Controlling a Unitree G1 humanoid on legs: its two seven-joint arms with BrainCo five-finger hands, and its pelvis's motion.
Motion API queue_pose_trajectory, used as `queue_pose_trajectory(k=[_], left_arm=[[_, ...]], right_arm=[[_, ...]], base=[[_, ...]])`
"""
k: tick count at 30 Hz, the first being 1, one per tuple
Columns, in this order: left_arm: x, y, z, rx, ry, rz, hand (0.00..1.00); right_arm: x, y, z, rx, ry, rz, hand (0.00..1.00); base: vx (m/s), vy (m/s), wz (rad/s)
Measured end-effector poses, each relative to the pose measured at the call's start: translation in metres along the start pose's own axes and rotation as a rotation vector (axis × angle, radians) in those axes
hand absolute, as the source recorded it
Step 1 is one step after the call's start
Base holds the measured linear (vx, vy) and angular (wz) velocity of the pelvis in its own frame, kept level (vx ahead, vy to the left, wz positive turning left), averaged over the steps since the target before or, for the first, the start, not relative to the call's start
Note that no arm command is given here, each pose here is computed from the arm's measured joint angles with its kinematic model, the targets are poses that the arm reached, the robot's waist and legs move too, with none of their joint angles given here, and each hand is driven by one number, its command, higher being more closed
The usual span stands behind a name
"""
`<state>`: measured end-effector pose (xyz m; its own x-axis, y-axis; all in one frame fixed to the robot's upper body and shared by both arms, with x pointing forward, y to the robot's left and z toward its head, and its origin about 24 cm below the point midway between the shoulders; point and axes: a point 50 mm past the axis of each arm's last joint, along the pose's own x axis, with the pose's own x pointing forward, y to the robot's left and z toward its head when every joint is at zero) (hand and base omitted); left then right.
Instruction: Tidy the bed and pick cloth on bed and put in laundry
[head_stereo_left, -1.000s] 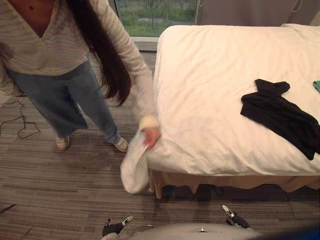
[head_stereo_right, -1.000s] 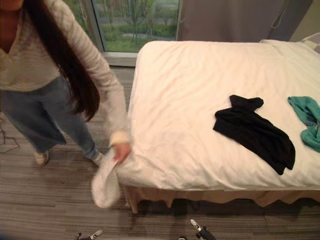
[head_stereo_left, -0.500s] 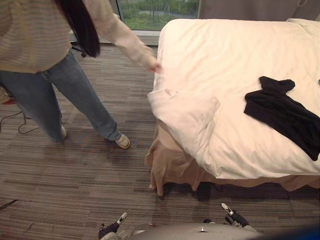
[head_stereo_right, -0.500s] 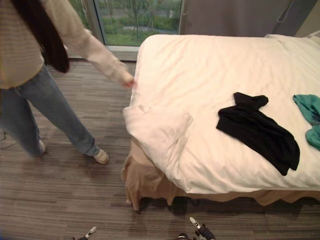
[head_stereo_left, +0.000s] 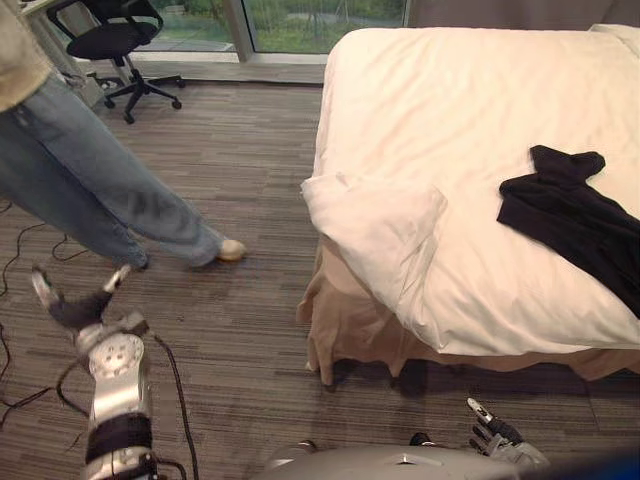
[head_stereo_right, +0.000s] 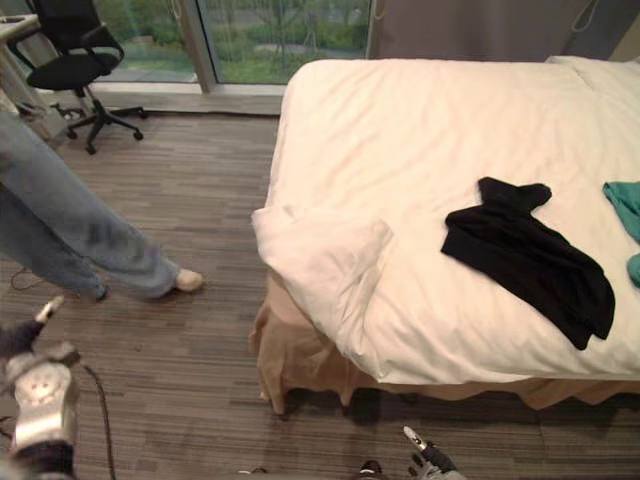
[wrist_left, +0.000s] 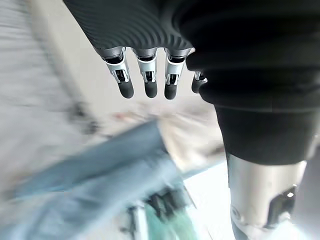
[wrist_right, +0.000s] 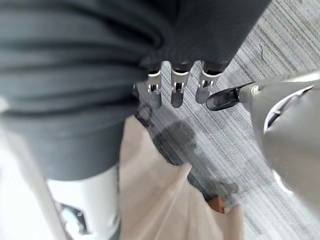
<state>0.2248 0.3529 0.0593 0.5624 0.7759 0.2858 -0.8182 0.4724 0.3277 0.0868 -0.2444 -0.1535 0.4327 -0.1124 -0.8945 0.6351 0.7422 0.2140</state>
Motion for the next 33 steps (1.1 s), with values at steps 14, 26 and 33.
queue_pose_trajectory(k=[14, 26, 33], left_arm=[[0.013, -0.100, 0.150, 0.135, -0.625, -0.429, 0.00], [-0.031, -0.174, 0.221, 0.203, -0.700, -0.526, 0.00], [-0.024, -0.180, 0.252, 0.279, -0.592, -0.436, 1.00]], right_arm=[[-0.005, -0.012, -0.019, -0.029, 0.056, -0.059, 0.00], [0.002, 0.047, 0.038, -0.143, -0.216, 0.077, 0.00], [-0.007, 0.114, 0.081, -0.123, -0.437, 0.250, 0.00]], base=[[-0.03, 0.003, -0.27], [-0.06, -0.045, -0.16], [-0.03, -0.046, -0.08]])
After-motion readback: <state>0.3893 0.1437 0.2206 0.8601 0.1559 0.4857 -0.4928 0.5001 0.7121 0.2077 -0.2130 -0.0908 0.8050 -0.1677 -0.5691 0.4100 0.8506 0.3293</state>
